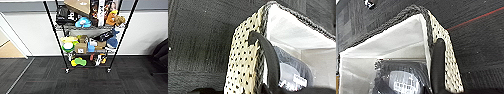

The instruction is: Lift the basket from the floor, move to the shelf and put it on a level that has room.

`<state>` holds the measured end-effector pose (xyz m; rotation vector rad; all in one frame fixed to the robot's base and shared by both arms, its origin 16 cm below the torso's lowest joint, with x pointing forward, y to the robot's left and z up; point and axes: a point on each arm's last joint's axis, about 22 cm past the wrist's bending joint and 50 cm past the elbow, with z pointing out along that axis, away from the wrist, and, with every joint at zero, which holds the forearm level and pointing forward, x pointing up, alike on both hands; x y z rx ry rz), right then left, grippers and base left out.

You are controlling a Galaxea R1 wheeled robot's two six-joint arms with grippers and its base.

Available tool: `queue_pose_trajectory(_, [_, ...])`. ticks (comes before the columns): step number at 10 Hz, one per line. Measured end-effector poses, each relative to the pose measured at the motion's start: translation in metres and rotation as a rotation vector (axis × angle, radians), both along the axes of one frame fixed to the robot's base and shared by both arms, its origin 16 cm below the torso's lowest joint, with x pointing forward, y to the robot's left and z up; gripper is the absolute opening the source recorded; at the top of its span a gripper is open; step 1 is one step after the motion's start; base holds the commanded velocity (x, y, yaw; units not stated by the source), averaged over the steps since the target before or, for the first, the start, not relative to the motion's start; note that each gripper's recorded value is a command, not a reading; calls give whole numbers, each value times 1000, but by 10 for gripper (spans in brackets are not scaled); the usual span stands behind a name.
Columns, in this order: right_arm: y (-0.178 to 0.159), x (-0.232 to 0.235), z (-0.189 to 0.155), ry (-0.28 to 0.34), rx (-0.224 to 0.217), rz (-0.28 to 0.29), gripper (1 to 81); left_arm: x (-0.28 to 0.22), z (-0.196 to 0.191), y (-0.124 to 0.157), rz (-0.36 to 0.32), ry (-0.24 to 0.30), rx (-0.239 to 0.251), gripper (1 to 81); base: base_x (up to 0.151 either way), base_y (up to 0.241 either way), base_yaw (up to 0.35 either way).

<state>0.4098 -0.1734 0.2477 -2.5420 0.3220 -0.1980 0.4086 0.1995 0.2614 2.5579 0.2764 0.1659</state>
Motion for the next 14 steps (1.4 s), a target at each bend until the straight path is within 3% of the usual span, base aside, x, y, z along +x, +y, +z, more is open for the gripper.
queue_pose_trajectory(3, [2,3,21,5,5,-1,10,3,22,0,15,16,-5,10,0,0,0])
queue_pose_trajectory(8, [17,49,70,-34,43,-8,10,65,68,17,80,13,0,10,0,0,0])
queue_pose_trajectory(11, [17,45,96,-23,65,-19,10,56,88,15,69,48,-5,10,0,0,0])
queue_pose_trajectory(14, [8,41,135,-45,73,-29,10,50,132,-3,50,24,-48,10,0,0,0])
